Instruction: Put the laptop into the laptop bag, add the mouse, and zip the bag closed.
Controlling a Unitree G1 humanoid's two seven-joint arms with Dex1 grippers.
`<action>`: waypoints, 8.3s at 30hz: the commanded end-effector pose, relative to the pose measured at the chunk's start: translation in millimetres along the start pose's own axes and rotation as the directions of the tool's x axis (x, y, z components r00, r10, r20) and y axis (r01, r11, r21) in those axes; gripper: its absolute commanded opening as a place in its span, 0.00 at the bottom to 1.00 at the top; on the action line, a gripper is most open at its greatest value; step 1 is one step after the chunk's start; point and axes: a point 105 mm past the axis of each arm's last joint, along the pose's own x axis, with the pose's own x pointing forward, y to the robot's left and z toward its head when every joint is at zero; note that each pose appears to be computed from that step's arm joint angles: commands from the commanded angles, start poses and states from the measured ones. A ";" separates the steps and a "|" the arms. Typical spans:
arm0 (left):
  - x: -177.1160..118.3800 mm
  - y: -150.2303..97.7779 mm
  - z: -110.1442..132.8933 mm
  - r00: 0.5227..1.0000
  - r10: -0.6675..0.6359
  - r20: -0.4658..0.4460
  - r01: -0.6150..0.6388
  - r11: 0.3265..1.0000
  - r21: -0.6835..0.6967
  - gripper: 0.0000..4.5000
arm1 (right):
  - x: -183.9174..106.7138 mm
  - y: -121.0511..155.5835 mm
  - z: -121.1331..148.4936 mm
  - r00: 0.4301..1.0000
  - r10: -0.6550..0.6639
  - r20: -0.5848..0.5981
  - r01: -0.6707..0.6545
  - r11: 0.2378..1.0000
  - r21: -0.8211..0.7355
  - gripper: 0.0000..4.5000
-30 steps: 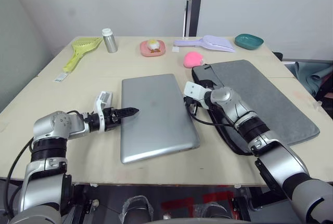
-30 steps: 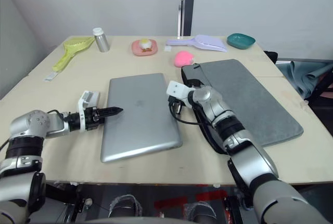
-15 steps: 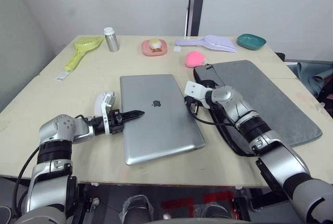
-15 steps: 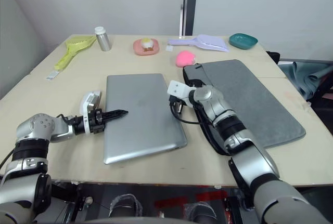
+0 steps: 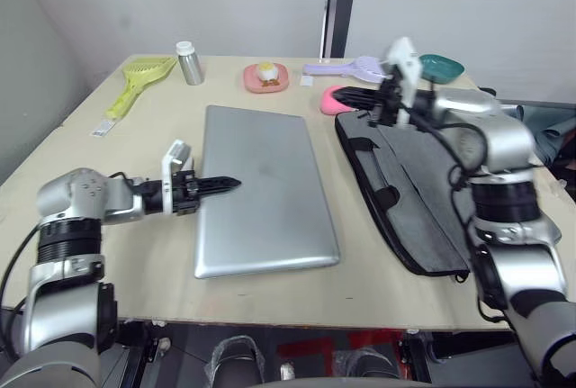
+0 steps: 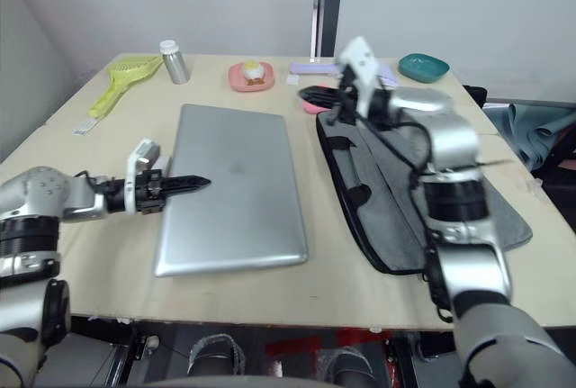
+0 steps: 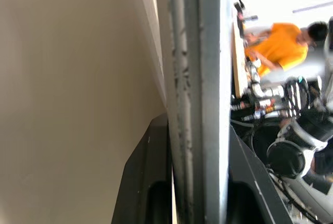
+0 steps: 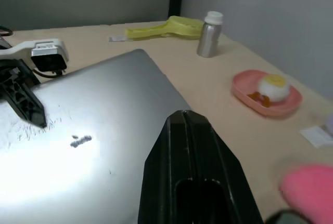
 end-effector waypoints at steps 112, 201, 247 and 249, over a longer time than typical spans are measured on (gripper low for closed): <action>172.2 -77.6 -9.8 0.965 -0.219 0.141 0.249 0.935 -0.254 0.10 | 32.1 98.9 -46.6 0.982 -0.171 -0.077 0.183 0.779 0.600 0.00; -205.8 21.1 18.0 0.860 0.370 0.353 -0.511 0.597 0.619 0.60 | -237.7 -12.6 -72.4 0.828 -0.436 -0.353 0.457 0.889 -0.025 0.99; -24.9 84.7 57.4 0.639 0.595 0.487 -0.769 0.479 0.424 1.00 | -8.9 69.8 7.7 0.970 0.221 -0.105 -0.242 0.929 -0.281 1.00; -21.2 81.6 60.2 0.647 0.583 0.492 -0.762 0.483 0.430 1.00 | -8.8 72.7 7.4 0.968 0.228 -0.105 -0.249 0.927 -0.280 1.00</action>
